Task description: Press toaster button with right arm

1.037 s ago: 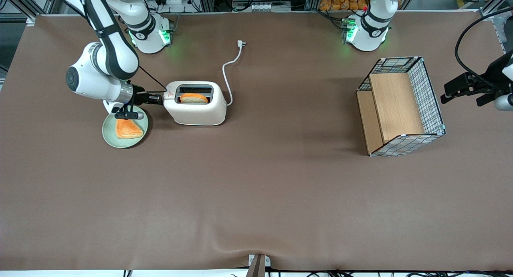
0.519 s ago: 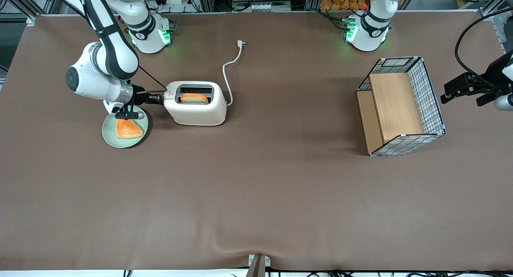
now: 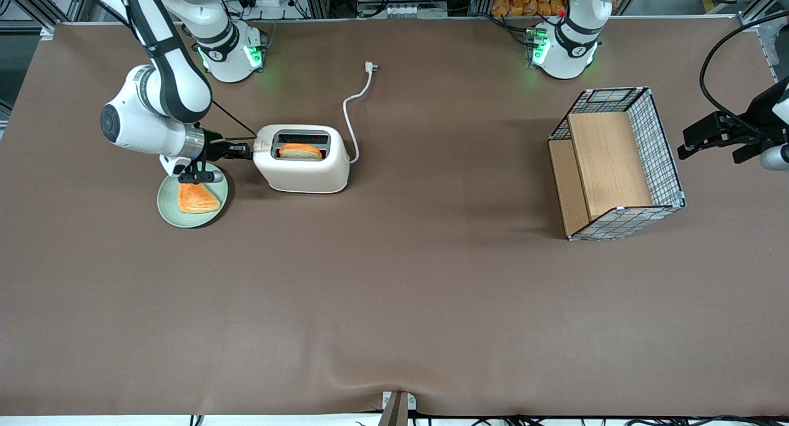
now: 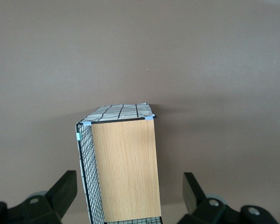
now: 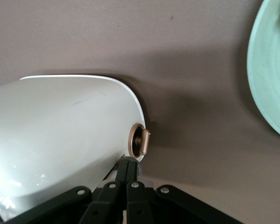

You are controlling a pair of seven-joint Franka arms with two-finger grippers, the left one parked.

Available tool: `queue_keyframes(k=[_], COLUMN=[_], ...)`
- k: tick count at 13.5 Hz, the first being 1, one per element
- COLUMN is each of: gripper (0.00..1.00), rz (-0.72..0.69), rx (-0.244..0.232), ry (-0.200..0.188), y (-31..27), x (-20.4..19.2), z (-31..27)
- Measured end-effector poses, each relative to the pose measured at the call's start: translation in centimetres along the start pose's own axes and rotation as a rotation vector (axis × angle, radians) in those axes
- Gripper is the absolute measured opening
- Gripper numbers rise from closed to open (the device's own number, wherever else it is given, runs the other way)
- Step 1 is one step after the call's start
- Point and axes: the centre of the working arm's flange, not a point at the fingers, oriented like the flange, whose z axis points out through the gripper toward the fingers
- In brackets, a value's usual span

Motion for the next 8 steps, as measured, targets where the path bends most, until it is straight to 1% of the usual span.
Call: queue_keyframes(k=[6, 7, 8], gripper=[0.01, 0.01, 0.01], rz=[-0.042, -0.048, -0.056], rx=[0.036, 0.039, 0.027], ry=[-0.025, -0.030, -0.041], y=[-1.5, -1.6, -1.7], x=[0.5, 0.7, 1.0], z=[-2.4, -3.2, -4.4])
